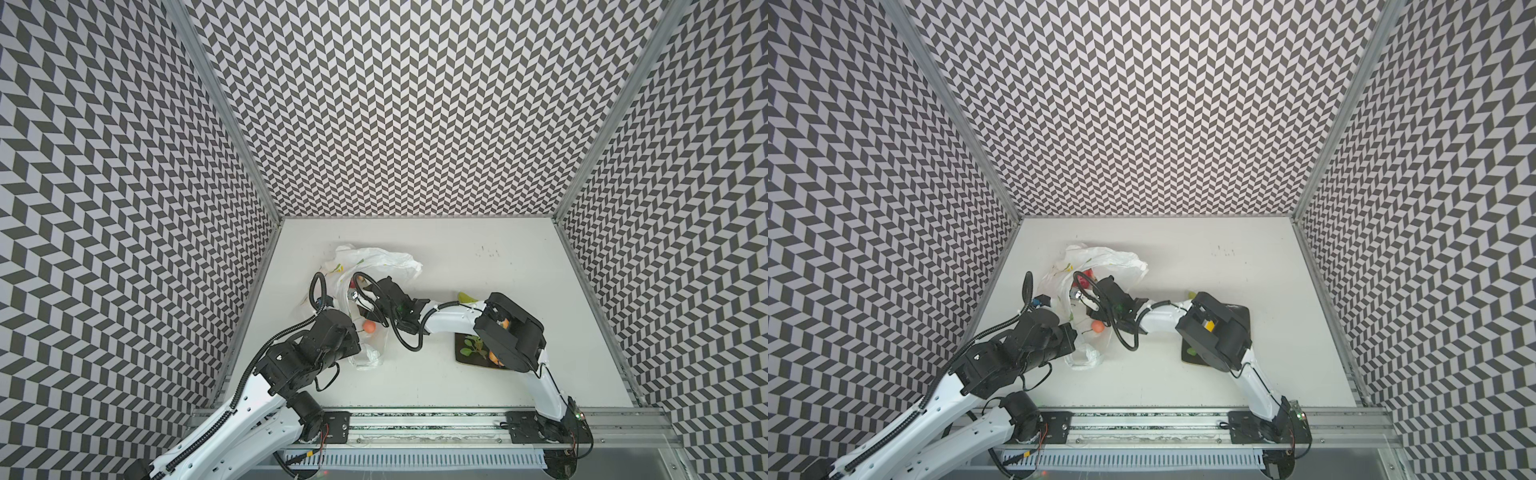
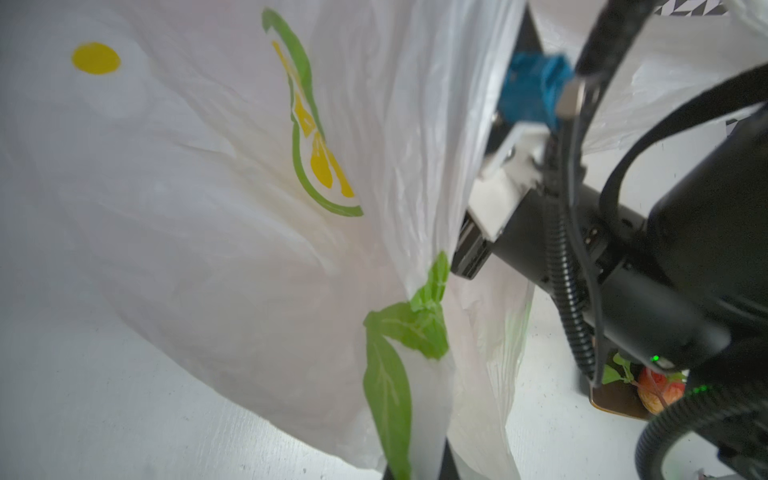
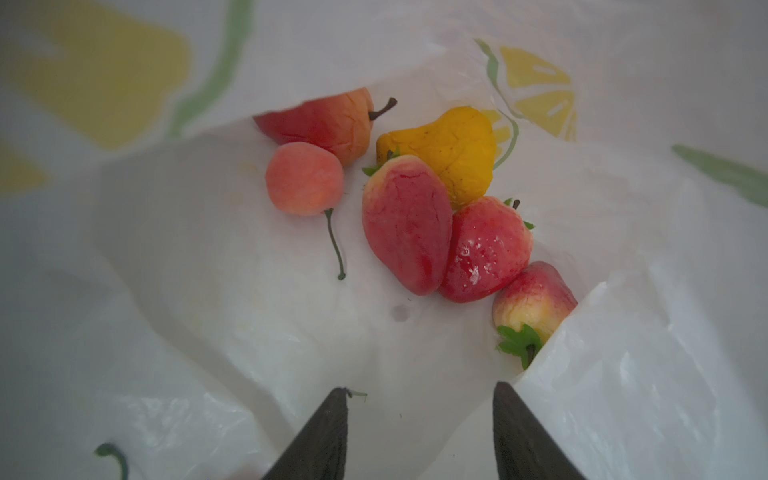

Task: Take fruits out of the plastic bag
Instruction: Shake the plastic bag at the center of the table.

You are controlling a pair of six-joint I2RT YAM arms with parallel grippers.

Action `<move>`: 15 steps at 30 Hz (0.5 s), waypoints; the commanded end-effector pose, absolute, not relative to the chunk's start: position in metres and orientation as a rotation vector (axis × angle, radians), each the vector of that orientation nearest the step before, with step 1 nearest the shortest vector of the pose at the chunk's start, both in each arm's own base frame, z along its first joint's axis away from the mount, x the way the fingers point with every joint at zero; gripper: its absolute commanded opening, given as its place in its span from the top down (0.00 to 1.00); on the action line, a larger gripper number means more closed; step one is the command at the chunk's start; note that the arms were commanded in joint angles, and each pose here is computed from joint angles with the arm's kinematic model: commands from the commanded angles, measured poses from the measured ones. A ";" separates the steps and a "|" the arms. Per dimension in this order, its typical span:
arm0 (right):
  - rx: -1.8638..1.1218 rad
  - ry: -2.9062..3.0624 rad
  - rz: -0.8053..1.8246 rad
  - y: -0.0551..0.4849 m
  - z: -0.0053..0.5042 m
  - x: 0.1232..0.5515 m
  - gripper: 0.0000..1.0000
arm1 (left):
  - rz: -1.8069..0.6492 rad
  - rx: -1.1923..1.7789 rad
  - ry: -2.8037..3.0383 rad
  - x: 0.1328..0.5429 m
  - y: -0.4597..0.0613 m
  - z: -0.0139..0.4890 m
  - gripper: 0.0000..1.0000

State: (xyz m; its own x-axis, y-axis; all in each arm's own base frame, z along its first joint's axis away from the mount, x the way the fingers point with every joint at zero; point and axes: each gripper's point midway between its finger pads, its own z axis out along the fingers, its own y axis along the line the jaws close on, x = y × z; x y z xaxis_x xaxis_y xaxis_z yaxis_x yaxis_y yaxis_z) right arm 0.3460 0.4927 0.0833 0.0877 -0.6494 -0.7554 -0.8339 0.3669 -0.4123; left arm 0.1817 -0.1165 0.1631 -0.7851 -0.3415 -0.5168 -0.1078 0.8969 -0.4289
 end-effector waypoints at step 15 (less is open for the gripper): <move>-0.737 2.240 0.851 0.504 0.080 0.330 0.44 | -0.479 -0.485 2.509 0.164 -0.100 0.151 0.99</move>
